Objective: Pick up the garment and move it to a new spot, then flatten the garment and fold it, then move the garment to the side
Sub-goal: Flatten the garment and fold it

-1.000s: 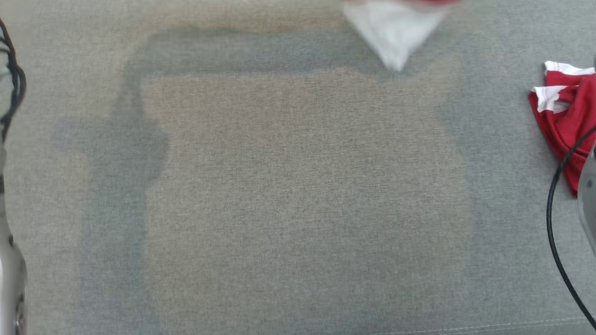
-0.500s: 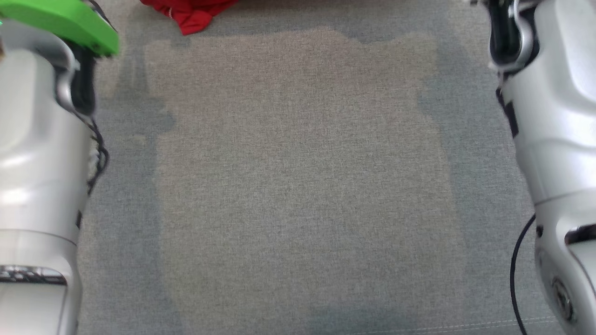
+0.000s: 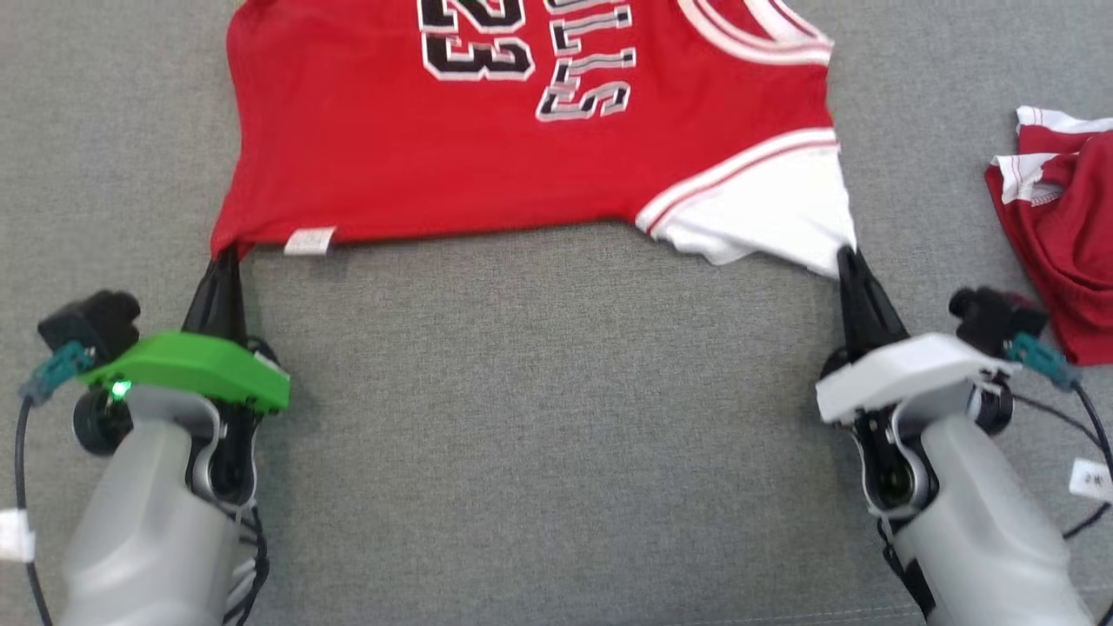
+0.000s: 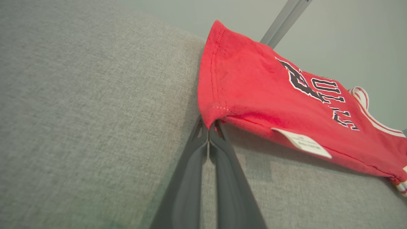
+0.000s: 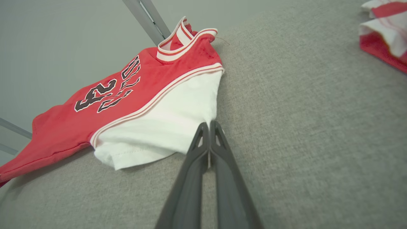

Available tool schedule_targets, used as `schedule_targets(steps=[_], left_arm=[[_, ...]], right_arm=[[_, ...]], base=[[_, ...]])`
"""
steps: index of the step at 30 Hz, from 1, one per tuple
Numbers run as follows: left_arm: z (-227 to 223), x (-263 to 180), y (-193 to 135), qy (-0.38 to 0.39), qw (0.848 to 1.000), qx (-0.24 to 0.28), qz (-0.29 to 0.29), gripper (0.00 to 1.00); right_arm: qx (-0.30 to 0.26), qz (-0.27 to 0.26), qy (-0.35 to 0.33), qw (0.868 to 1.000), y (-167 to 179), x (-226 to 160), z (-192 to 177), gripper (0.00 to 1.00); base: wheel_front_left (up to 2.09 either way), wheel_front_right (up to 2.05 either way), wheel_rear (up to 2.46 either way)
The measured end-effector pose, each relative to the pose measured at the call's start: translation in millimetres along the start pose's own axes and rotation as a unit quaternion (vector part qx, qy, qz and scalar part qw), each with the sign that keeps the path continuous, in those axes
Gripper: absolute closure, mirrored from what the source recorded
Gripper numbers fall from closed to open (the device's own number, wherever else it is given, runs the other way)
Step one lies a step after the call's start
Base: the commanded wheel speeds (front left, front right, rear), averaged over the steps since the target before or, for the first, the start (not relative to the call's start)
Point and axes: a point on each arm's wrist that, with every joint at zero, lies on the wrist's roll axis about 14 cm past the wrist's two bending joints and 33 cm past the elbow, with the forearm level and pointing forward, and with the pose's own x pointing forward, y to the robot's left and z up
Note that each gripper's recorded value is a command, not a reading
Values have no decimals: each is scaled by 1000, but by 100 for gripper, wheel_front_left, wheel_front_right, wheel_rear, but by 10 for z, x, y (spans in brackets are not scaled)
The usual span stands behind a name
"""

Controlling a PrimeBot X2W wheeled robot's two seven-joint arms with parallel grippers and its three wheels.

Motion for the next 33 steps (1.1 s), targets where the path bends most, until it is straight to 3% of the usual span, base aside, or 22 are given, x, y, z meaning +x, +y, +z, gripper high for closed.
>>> schedule_targets(steps=[10,22,33], left_arm=[[-36,-661,347,0,999,30,25,100],[248,-1459,312,16,995,70,69,100],[206,-1688,134,65,993,73,71,100]], right_arm=[[18,0,46,999,-113,-816,-18,100],[-34,-36,108,993,-56,-1751,343,100],[-52,-62,214,973,-130,-1841,162,100]], base=[[0,0,0],[0,0,0],[0,0,0]])
